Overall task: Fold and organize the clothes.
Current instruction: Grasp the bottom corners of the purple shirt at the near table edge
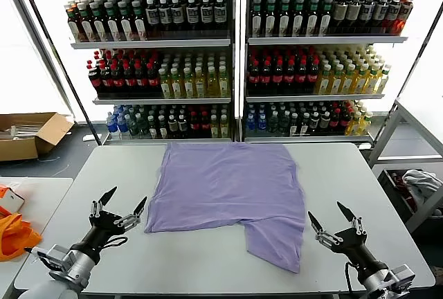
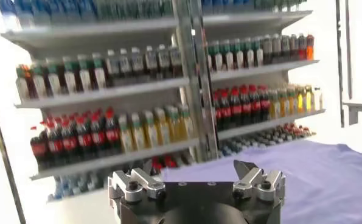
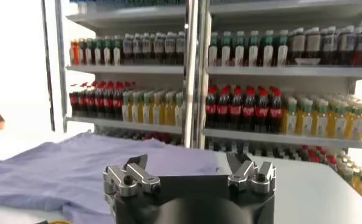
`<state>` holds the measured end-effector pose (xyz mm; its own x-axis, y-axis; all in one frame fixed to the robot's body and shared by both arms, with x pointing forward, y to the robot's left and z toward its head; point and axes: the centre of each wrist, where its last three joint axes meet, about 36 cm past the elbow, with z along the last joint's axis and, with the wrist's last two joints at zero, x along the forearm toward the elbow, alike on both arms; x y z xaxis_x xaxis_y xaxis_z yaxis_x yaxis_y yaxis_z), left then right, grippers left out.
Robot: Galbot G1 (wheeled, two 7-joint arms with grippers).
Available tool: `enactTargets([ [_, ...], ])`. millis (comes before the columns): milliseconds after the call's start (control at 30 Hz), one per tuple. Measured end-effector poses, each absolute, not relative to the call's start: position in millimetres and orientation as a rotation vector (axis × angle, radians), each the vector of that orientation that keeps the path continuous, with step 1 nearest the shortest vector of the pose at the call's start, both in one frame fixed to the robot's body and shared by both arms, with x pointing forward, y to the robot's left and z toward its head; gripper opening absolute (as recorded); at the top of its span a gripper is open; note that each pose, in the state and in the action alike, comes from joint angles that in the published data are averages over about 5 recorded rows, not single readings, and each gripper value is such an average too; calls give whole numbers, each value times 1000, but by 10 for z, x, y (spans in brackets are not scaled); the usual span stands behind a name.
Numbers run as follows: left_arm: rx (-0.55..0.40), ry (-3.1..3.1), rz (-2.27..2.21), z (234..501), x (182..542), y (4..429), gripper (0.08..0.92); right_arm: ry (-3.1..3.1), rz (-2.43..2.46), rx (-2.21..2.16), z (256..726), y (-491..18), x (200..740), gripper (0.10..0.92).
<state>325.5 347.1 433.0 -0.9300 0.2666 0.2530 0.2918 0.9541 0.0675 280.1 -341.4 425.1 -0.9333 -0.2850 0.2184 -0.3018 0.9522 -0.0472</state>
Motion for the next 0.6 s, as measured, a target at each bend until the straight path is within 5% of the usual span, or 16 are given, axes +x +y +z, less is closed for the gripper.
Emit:
enactTargets([
  [600,-424,-2585,-78,4146,3426,3350,822,-2646,115,411,4128,-3004,2534,823],
])
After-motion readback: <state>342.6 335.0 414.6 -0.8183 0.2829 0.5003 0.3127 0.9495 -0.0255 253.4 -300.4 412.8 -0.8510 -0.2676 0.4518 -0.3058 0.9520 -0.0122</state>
